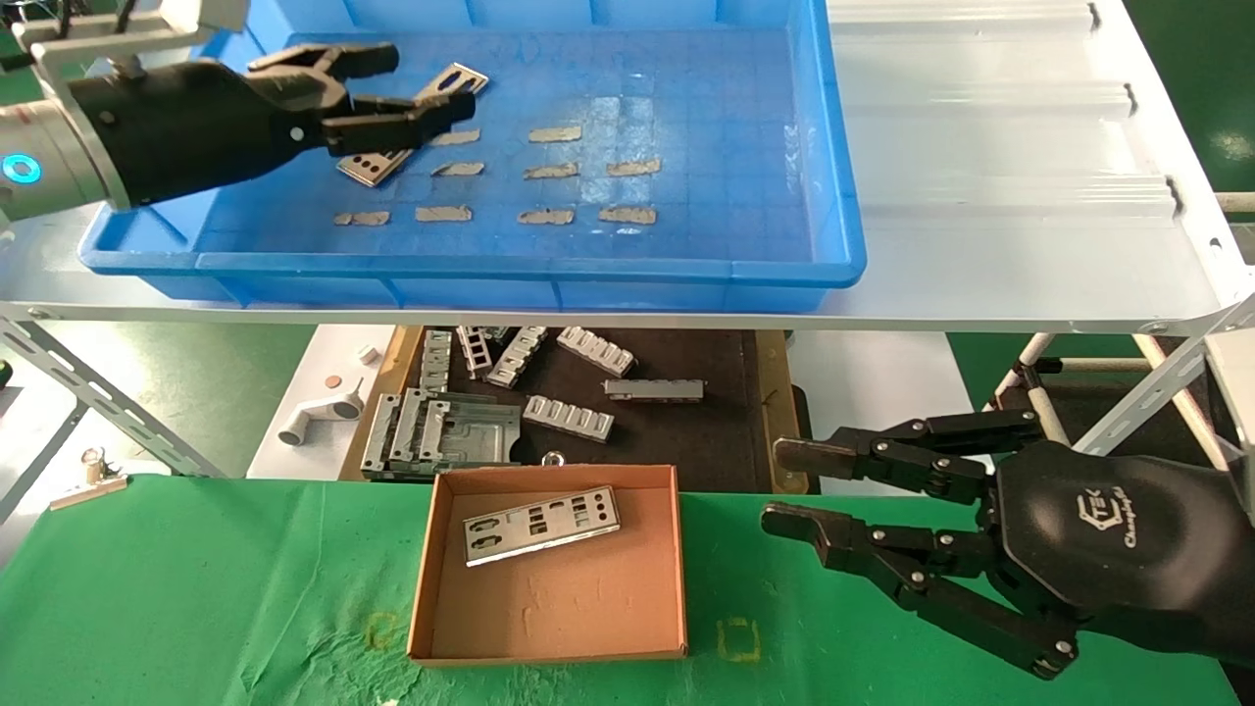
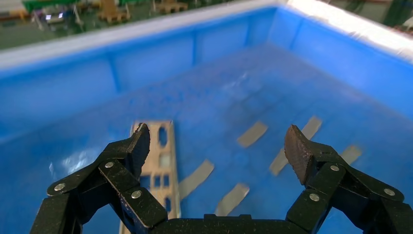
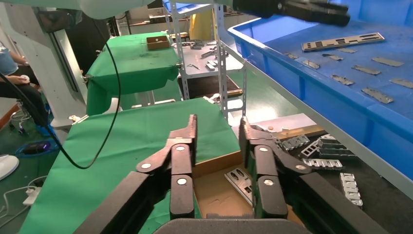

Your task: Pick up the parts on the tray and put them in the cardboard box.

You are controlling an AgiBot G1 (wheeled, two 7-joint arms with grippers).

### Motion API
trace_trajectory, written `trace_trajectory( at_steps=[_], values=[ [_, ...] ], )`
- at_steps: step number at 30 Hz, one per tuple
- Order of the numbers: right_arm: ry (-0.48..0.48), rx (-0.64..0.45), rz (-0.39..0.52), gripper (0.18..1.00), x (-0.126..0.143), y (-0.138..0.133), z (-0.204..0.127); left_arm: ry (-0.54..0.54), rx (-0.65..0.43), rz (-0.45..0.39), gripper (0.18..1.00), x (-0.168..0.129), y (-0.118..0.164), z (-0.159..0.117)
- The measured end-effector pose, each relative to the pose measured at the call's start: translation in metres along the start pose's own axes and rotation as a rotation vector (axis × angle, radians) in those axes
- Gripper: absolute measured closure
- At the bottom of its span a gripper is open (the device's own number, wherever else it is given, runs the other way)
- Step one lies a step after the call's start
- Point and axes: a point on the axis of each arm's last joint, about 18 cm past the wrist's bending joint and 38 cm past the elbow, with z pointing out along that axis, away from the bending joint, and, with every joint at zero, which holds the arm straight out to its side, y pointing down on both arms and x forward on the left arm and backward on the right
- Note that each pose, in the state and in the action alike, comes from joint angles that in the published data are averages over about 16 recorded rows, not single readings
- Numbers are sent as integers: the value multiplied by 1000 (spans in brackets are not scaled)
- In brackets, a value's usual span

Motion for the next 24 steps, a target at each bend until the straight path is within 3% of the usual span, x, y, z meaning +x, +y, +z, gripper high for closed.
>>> trace_trajectory(
  at_steps=[10,24],
  values=[
    [0,0,0,881,0,0,0,-53,-73,43,185,-13,11,16],
    [0,0,0,981,0,0,0,-96,-92,46,215,-21,21,19]
  ],
)
